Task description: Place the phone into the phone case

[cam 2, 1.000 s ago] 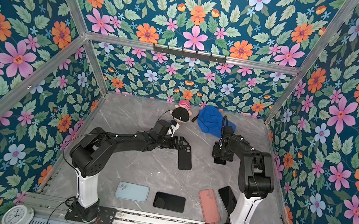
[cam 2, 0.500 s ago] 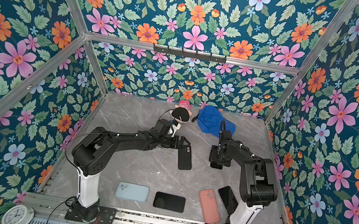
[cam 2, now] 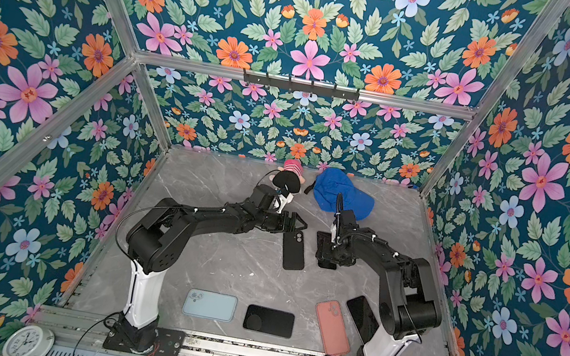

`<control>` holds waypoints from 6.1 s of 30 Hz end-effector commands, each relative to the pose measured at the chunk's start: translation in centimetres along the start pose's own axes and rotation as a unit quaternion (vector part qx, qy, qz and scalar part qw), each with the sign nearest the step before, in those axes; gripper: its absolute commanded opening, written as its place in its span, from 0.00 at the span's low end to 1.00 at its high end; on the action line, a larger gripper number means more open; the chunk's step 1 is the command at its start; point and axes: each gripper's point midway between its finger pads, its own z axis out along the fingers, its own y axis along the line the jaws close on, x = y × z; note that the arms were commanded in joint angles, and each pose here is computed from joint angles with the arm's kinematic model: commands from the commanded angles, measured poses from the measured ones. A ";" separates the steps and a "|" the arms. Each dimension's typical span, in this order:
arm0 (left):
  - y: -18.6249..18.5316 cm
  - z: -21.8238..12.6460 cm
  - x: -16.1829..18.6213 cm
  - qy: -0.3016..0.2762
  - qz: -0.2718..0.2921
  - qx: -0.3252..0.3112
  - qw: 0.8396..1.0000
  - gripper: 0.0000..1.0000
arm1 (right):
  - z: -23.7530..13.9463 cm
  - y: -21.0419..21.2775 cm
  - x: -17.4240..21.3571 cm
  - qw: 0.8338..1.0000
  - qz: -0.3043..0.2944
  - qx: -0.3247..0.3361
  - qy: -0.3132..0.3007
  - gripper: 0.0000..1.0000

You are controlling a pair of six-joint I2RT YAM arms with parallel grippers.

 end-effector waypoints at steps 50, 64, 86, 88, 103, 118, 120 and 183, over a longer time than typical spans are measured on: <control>0.7 3.1 0.0 0.012 -0.086 0.092 0.992 0.04 | -0.5 6.1 -1.1 0.990 -0.059 -0.100 -0.076 0.53; 0.8 2.5 0.2 0.004 -0.097 0.100 0.990 0.00 | -1.8 5.8 -1.0 0.988 -0.091 -0.087 -0.094 0.87; -2.6 -1.6 -3.7 -0.109 -0.167 0.192 0.961 0.00 | -12.8 5.2 -0.4 0.864 0.280 -0.326 -0.260 0.80; -2.6 -1.8 -3.9 -0.117 -0.177 0.198 0.957 0.00 | -13.0 4.8 -0.4 0.852 0.295 -0.339 -0.269 0.78; -3.9 -4.3 -6.1 -0.163 -0.231 0.258 0.924 0.00 | -12.8 5.8 -2.5 0.811 0.309 -0.417 -0.269 0.74; -4.3 -5.3 -6.7 -0.176 -0.251 0.286 0.908 0.00 | -12.3 6.4 -3.6 0.798 0.316 -0.443 -0.260 0.44; -4.2 -5.3 -6.6 -0.176 -0.253 0.287 0.907 0.00 | -12.2 6.5 -3.8 0.797 0.314 -0.447 -0.259 0.39; -3.3 -4.4 -5.6 -0.167 -0.245 0.280 0.913 0.27 | -11.6 7.6 -4.8 0.797 0.296 -0.463 -0.252 0.03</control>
